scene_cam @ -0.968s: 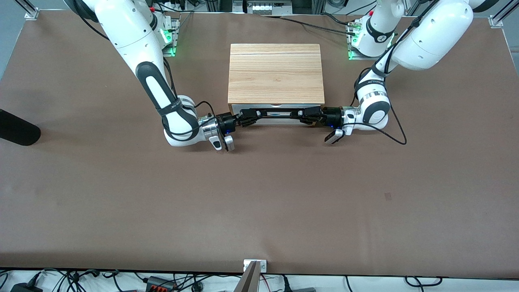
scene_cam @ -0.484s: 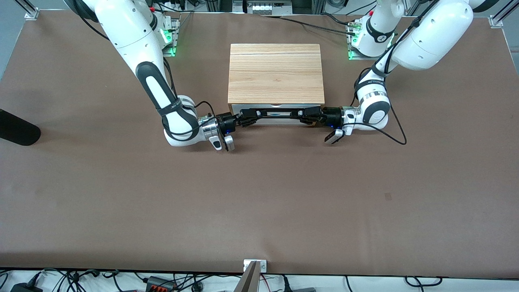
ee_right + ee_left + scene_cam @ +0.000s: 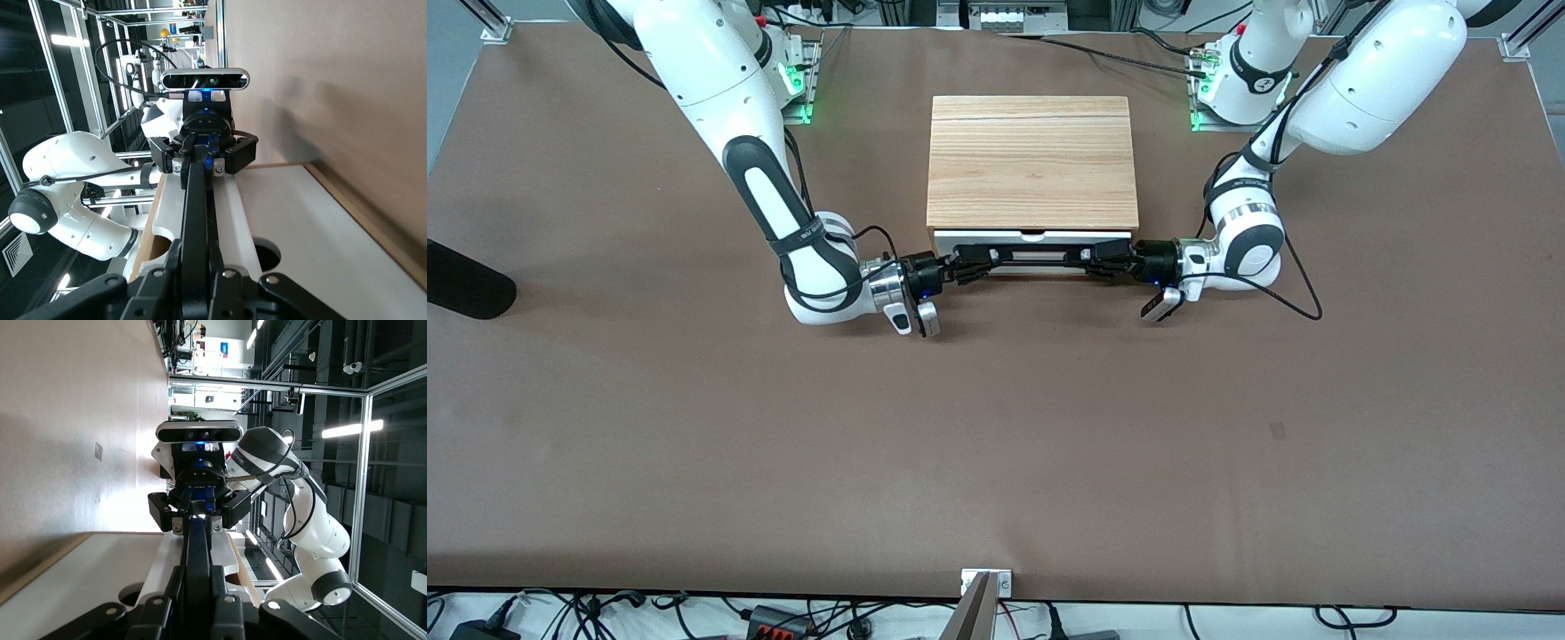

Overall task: Pull top drawer with both arms simultaneously
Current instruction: 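Pull the drawer out by the handle with both grippers together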

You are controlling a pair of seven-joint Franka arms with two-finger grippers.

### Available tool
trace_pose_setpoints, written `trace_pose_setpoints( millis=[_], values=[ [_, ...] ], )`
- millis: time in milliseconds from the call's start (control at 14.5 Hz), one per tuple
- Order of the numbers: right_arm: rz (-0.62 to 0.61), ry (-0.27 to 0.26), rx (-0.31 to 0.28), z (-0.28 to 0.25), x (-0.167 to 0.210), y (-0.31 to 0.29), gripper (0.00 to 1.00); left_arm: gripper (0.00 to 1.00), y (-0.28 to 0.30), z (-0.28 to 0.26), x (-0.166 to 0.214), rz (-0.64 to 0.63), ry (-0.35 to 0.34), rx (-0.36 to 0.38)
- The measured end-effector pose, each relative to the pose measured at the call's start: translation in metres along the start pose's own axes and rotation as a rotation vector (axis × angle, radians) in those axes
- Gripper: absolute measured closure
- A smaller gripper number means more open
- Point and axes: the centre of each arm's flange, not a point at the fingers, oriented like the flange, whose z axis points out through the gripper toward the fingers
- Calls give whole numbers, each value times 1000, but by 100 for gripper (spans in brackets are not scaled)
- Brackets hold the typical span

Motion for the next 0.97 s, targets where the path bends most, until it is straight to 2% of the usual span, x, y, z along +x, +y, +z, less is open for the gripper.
trace_pose_setpoints(
  millis=[415,968],
  values=[
    [-24,-3,22,-2,21,5,83,81,1,-3,16,27,17,12],
    [-59,19,18,-9,48,3,83,81,2,-3,44,58,37,7]
  ],
)
